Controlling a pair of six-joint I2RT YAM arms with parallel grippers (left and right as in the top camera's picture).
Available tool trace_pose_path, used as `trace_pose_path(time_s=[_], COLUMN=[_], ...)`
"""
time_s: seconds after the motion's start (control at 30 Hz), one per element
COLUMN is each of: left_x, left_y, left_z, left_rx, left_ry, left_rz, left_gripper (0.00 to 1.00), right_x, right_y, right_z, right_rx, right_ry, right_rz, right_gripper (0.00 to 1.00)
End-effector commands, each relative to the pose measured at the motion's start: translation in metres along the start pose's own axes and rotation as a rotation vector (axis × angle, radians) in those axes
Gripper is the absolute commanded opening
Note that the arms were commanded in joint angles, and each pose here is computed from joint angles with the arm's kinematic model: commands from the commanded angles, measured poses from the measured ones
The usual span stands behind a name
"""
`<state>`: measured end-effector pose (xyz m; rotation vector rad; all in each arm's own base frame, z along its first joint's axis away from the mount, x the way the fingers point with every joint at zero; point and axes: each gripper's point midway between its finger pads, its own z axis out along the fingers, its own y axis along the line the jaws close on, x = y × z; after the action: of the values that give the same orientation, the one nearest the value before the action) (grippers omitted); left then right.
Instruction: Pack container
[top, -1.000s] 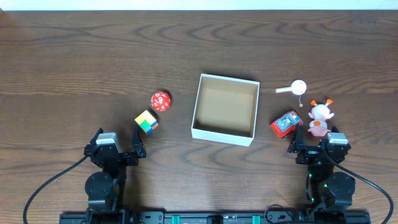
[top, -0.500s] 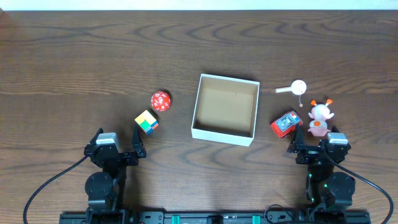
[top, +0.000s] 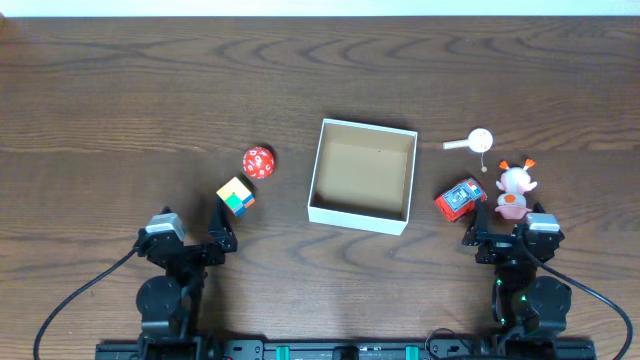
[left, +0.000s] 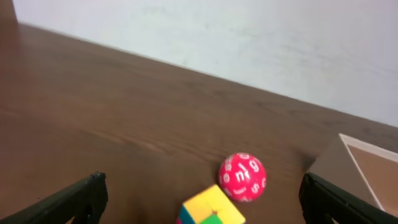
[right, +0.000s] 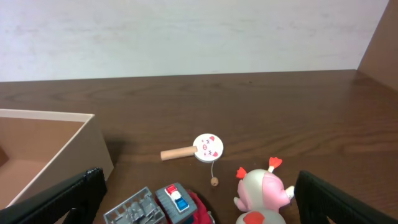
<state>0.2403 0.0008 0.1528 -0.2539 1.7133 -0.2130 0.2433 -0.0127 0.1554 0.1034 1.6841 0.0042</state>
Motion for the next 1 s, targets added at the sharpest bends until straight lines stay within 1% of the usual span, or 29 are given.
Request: trace_pose_path(time_s=[0.0,0.07,0.2,0.27,0.33,0.5,0.57,0.63,0.77,0.87,0.97], left_x=[-0.044,-0.06,-0.099,-0.115,-0.127,-0.138,-0.136,-0.126,-0.092,-0.067,-0.049], left_y=[-0.012,-0.013,-0.025,-0.028,-0.031,-0.037,-0.042,-0.048,-0.055,-0.055,-0.049], left_z=[-0.014,-0.02,-0.021,-0.014,-0.001,0.045,0.067,0.088,0.117,0.125,0.12], left_rx=[0.01,-0.022,-0.061,-0.097,-0.133,-0.216,-0.244,-0.258,-0.263,-0.275,-0.306], left_ry=[-0.04,-0.01,0.108,0.198,0.319,0.599,0.687,0.775,0.895,0.971,1.05], left_rz=[-0.058,-0.045,0.006,0.007,0.008,-0.018,-0.046,-0.042,-0.012,0.002,0.007], left_gripper=[0.98,0.98,0.98,0.98,0.98,0.98,0.98,0.98,0.98,0.98,0.98], right_x=[0.0,0.0,0.0,0.0,0.0,0.0,0.0,0.0,0.0,0.0,0.0], right_y=[-0.002,-0.001,-0.002,-0.001,-0.001,-0.001,-0.001,-0.002,-0.002,-0.001,-0.002], right_z=[0.0,0.0,0.0,0.0,0.0,0.0,0.0,0.0,0.0,0.0,0.0], right_rx=[0.005,0.005,0.005,0.005,0.005,0.005,0.005,0.005,0.005,0.005,0.005], right_ry=[-0.006,-0.006,-0.006,-0.006,-0.006,-0.006,-0.006,-0.006,-0.006,-0.006,-0.006], right_rz=[-0.011,-0.011,-0.011,-0.011,-0.011,-0.011,-0.011,-0.011,-0.011,-0.011,-0.011], right_gripper=[0.99,0.99,0.99,0.99,0.99,0.99,0.99,0.99,0.99,0.99,0.99])
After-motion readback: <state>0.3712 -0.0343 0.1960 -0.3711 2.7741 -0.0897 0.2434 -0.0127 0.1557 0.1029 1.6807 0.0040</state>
